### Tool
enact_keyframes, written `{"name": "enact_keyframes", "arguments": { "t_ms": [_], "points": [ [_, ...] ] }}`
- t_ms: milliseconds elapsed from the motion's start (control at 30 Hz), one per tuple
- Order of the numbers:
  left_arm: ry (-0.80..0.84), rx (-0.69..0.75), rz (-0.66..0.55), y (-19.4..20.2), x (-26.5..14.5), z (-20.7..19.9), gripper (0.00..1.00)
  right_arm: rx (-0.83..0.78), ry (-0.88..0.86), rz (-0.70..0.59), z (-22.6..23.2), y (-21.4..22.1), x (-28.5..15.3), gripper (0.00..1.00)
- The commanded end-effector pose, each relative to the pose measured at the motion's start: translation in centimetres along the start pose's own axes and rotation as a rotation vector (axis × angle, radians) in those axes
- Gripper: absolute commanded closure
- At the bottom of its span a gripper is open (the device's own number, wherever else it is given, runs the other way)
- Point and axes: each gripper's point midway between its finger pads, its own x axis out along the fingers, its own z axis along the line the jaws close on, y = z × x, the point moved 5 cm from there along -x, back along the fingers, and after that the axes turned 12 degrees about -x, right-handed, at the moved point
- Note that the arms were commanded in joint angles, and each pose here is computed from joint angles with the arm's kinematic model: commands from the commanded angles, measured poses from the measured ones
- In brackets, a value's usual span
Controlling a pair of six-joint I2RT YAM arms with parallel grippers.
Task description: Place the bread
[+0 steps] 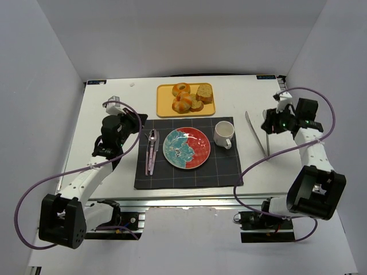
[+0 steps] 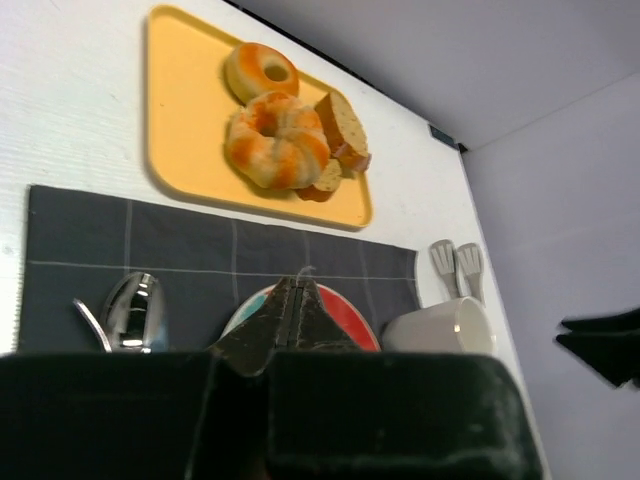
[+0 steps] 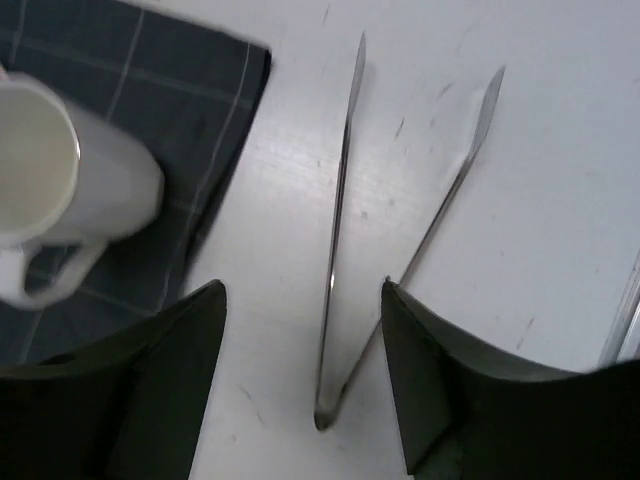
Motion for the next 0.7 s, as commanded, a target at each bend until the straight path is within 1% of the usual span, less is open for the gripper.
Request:
{"name": "enact_keyframes", "arguments": {
  "t_ms": [0, 33, 67, 167, 200, 233, 267, 300, 333, 367, 400, 467, 500, 533, 633, 667],
  "points": [
    [0.085, 0.001, -0.021, -1.1, 0.3, -1.9, 1.00, -0.145, -0.131, -0.020, 1.9, 2.2, -1.3, 0.68],
    [0.091, -0.002, -0.023, -1.1, 0.3, -1.9, 1.00, -0.126, -0.133, -0.003, 2.2, 3.6, -1.1, 0.93],
    [0.091, -0.001, -0.020, -0.9, 0.3, -1.9, 1.00, -0.101, -0.090, 0.027, 1.6, 4.6, -1.2, 1.00],
    [0.085, 0.010, -0.019, -0.9, 0.3, -1.7, 1.00, -0.077, -0.057, 0.077, 1.5, 6.3, -1.0, 1.00],
    [0.083, 0.013, -0.018, -0.9, 0.3, -1.7, 1.00, -0.062, -0.036, 0.090, 1.4, 6.5, -1.0, 0.88],
    [0.080, 0.014, -0.015, -0.9, 0.3, -1.6, 0.88, -0.042, -0.013, 0.106, 1.2, 6.8, -0.9, 0.70],
    [0.082, 0.016, -0.019, -0.9, 0.1, -1.6, 0.80, -0.029, 0.007, 0.114, 0.9, 6.9, -0.8, 0.52],
    [0.080, 0.016, -0.020, -0.8, 0.1, -1.5, 0.72, -0.001, 0.049, 0.148, 0.5, 7.4, -0.7, 0.21],
    [0.077, 0.012, -0.024, -0.6, 0.0, -1.1, 0.59, 0.000, 0.057, 0.166, 0.4, 7.7, -0.5, 0.11],
    [0.082, 0.008, -0.030, -0.6, -0.2, -1.1, 0.53, -0.005, 0.060, 0.179, 0.4, 7.8, -0.4, 0.10],
    [0.080, -0.002, -0.032, -0.5, -0.3, -1.0, 0.50, -0.008, 0.083, 0.208, 0.2, 8.4, -0.2, 0.11],
    [0.088, -0.012, -0.032, -0.2, -0.3, -0.8, 0.47, -0.031, 0.105, 0.231, 0.4, 8.7, 0.4, 0.11],
    [0.080, -0.018, -0.016, 0.1, -0.1, -0.5, 0.45, -0.043, 0.168, 0.283, 0.2, 9.6, 1.1, 0.11],
    [0.083, -0.017, -0.013, 0.1, -0.1, -0.5, 0.45, -0.051, 0.181, 0.320, 0.3, 10.2, 1.4, 0.11],
    [0.083, -0.006, -0.008, 0.1, 0.1, -0.7, 0.44, -0.048, 0.229, 0.349, -0.1, 10.5, 2.8, 0.11],
    [0.081, -0.006, -0.010, 0.0, 0.1, -0.6, 0.44, -0.045, 0.242, 0.327, -0.4, 10.1, 3.2, 0.11]
  ]
}}
